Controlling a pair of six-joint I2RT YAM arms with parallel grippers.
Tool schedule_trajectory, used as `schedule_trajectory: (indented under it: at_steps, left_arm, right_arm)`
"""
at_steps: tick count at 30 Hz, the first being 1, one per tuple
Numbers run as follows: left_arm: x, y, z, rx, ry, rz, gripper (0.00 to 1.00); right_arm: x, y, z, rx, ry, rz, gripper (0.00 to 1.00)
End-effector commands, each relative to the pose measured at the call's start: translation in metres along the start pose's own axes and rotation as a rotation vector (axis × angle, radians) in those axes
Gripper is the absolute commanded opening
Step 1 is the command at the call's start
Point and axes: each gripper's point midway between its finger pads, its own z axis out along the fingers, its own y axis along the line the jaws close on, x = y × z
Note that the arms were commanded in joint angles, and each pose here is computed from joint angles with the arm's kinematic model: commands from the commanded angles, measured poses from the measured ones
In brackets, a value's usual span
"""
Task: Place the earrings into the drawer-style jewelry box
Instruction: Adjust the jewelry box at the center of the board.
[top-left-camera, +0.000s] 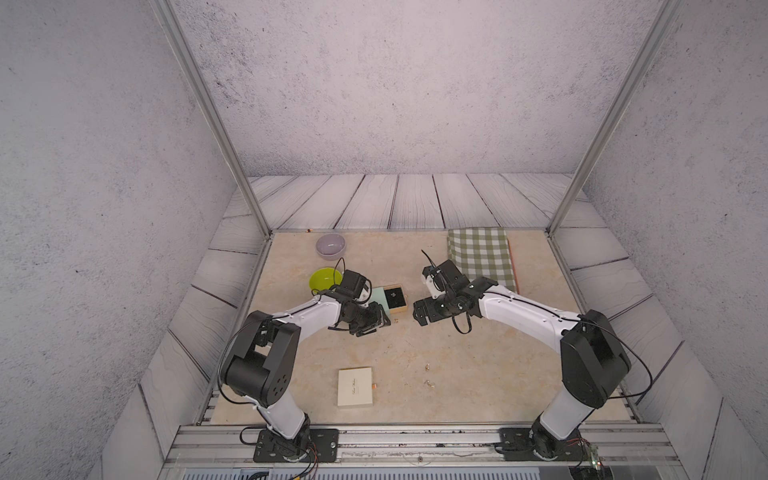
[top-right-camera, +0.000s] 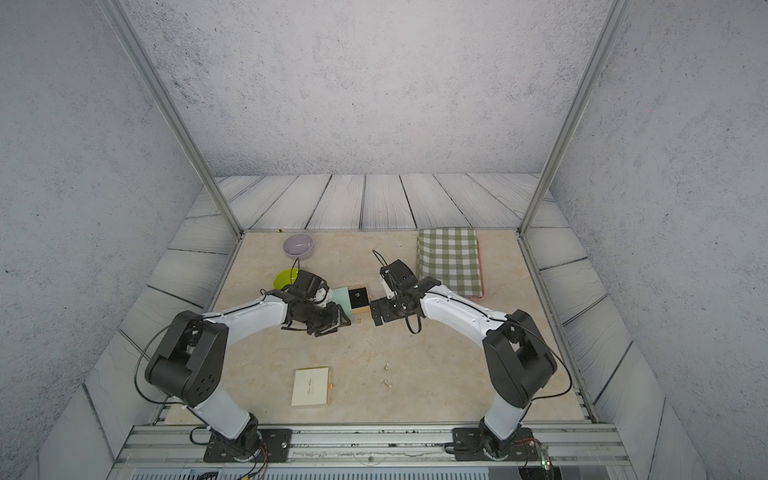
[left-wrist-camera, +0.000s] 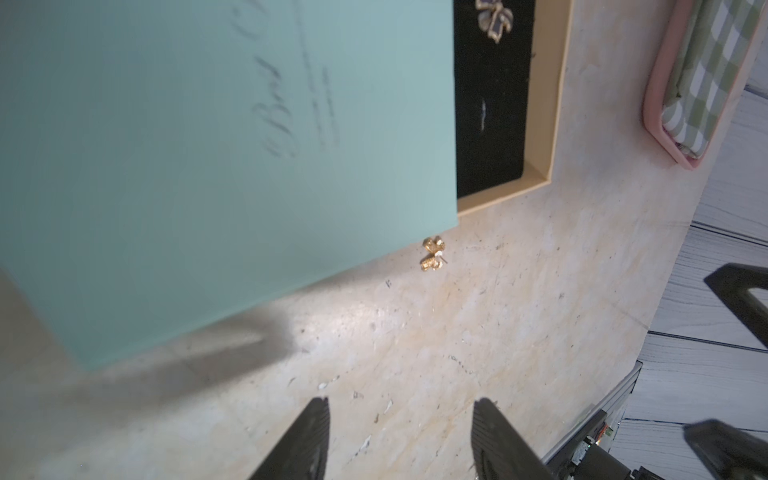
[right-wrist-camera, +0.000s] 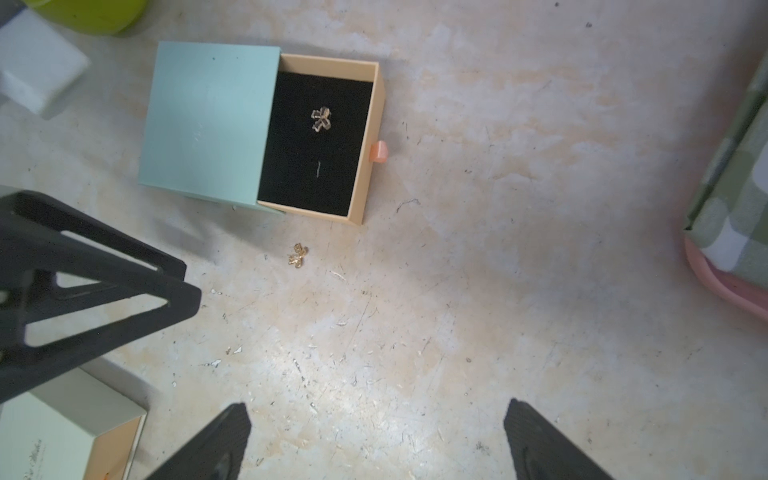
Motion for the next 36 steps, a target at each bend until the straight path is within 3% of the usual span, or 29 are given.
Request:
schedule_trajectory:
  at_steps: [1, 15, 22, 30, 36]
  left_arm:
    - [-0.017, -0.009, 0.001, -0.001, -0.037, 0.035, 0.58]
    - [-0.041, -0.004, 0.013, -0.076, -0.039, 0.071, 0.57]
    - [-0.05, 0.0, 0.001, -0.111, -0.065, 0.091, 0.57]
    - [-0.02, -0.027, 0.006, -0.065, -0.027, 0.133, 0.57]
    - [-0.014, -0.03, 0.026, -0.099, 0.013, 0.141, 0.43]
  right_arm:
    - [-0.002, 0.002, -0.007, -0.028, -0.027, -0.014, 0.99]
    - [0.002, 0.001, -0.006, -0.053, -0.032, -0.006, 0.99]
    - [0.003, -0.004, -0.009, -0.061, -0.039, 0.012, 0.99]
    - [0.014, -0.005, -0.012, -0.08, -0.05, 0.011, 0.99]
    - [0.018, -0.005, -0.006, -0.094, -0.047, 0.01, 0.99]
